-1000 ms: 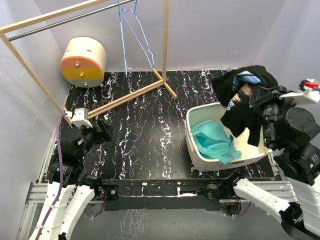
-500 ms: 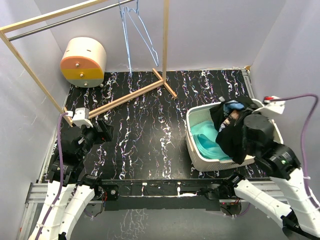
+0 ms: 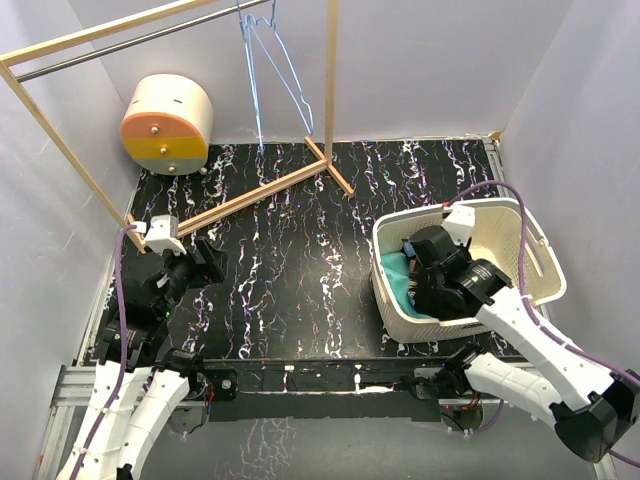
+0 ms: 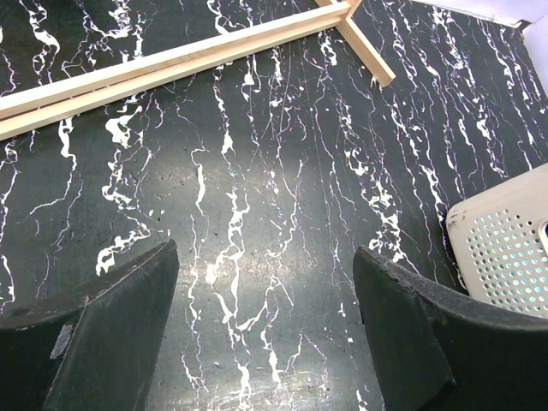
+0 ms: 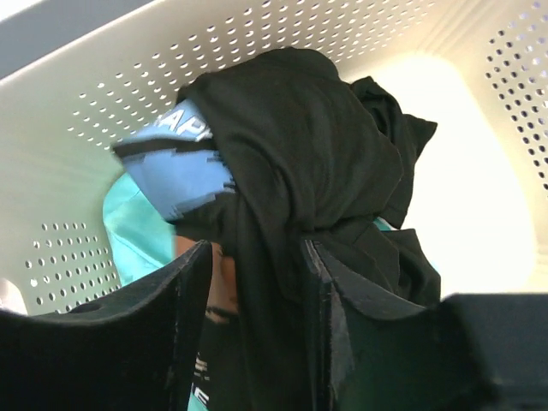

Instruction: Remove the t-shirt from the hanger

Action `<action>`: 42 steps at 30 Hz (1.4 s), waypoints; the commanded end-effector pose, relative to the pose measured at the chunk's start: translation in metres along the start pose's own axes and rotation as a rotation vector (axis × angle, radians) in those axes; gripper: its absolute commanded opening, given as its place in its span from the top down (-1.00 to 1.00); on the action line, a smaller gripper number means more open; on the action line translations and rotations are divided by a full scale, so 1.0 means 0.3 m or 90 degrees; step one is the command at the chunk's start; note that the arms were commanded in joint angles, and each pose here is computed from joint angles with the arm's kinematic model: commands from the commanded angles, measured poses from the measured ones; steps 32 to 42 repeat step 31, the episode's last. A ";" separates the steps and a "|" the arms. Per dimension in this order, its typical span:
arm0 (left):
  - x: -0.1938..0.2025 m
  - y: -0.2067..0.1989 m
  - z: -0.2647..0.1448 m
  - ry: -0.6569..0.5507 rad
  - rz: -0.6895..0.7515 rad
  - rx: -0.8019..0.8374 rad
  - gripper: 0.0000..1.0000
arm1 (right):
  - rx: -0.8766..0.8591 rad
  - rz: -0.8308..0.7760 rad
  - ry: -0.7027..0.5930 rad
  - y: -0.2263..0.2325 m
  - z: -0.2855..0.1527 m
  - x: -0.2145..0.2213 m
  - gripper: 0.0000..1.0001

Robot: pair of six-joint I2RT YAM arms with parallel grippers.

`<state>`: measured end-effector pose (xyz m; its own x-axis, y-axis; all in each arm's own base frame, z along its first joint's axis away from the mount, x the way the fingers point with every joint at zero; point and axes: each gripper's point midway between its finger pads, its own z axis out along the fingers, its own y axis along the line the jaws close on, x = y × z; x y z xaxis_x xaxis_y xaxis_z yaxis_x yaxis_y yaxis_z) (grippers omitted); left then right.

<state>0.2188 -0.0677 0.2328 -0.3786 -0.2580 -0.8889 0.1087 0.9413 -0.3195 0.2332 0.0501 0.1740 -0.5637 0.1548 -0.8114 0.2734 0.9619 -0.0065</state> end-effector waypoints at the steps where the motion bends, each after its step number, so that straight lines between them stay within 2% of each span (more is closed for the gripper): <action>1: -0.001 -0.015 0.002 0.001 0.004 0.016 -0.61 | -0.020 0.040 0.005 0.071 0.041 -0.010 -0.04; 3: 0.001 -0.019 0.004 0.004 0.005 0.020 -0.61 | -0.012 0.038 0.016 0.079 0.055 -0.001 -0.24; 8: 0.008 -0.024 0.009 0.013 0.007 0.026 -0.61 | -0.041 0.072 -0.011 0.100 -0.003 -0.097 -0.38; 9: 0.007 -0.024 0.009 0.012 0.007 0.026 -0.61 | -0.073 0.074 -0.026 0.119 -0.028 -0.132 -0.49; 11: 0.003 -0.028 0.006 0.008 0.007 0.029 -0.62 | -0.196 0.074 -0.056 0.206 -0.103 -0.210 -0.93; 12: 0.002 -0.028 0.005 0.007 0.007 0.030 -0.62 | -0.249 0.063 -0.065 0.239 -0.143 -0.237 -0.97; 17: 0.004 -0.029 0.006 0.007 0.007 0.031 -0.63 | -0.453 0.023 -0.090 0.364 -0.322 -0.325 -0.97; 20: 0.005 -0.030 0.007 0.010 0.007 0.032 -0.67 | -0.493 0.016 -0.108 0.376 -0.372 -0.352 -0.97; 26: 0.009 -0.027 0.010 0.014 0.006 0.029 -0.78 | -0.484 -0.005 -0.145 0.334 -0.383 -0.355 -0.97; 31: 0.007 -0.027 0.010 0.012 0.006 0.029 -0.79 | -0.416 -0.006 -0.151 0.273 -0.327 -0.325 -0.97; 42: 0.007 -0.027 0.010 0.012 0.006 0.029 -0.79 | -0.416 -0.006 -0.151 0.273 -0.327 -0.325 -0.97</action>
